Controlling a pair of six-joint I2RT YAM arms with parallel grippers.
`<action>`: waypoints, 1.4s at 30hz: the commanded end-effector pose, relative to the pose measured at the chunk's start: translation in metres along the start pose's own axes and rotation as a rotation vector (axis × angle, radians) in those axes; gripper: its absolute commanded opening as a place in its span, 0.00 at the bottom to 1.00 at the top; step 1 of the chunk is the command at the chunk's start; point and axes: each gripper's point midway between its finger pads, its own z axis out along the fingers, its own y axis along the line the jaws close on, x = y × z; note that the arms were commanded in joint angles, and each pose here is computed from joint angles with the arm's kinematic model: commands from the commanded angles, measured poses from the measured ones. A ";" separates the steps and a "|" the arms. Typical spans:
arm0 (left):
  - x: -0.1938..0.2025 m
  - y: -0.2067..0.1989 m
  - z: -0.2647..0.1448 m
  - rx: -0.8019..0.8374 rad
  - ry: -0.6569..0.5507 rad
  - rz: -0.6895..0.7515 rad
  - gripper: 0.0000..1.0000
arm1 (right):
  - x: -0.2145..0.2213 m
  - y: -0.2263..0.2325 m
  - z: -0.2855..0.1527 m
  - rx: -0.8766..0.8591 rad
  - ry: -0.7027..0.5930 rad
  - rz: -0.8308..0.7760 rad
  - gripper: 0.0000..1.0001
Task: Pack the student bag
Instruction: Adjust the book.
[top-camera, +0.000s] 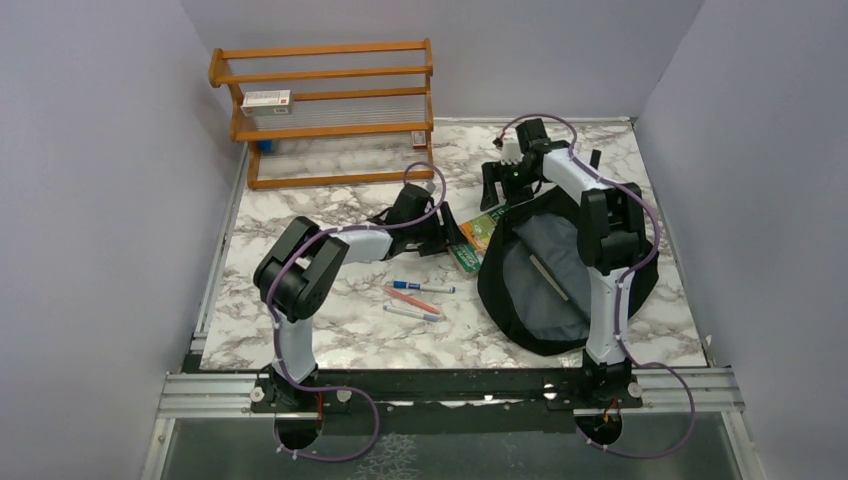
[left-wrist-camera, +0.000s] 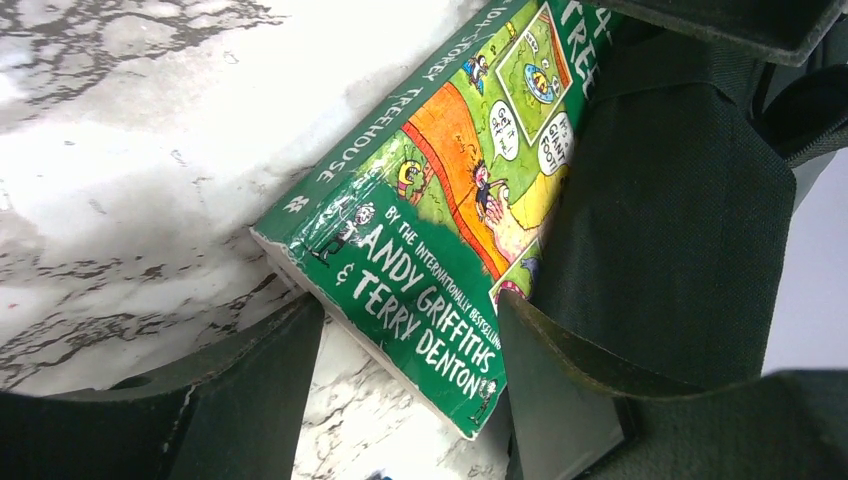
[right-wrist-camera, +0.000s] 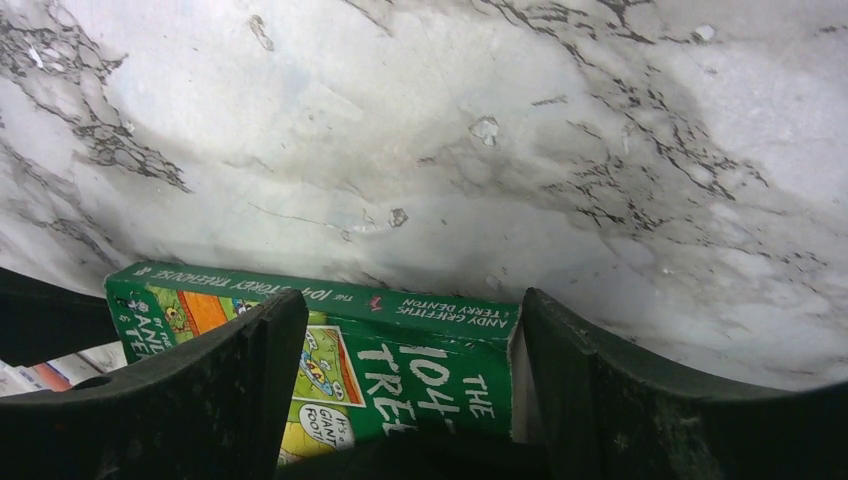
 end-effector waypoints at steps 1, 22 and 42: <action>-0.016 0.035 0.003 -0.085 -0.031 -0.017 0.67 | 0.017 0.087 0.015 -0.247 0.094 0.028 0.81; -0.119 0.103 -0.027 -0.242 -0.125 -0.048 0.67 | 0.029 0.151 0.038 -0.334 0.105 -0.039 0.81; -0.138 0.091 -0.123 -0.339 -0.286 -0.005 0.73 | -0.010 0.128 0.019 -0.149 -0.222 -0.153 0.87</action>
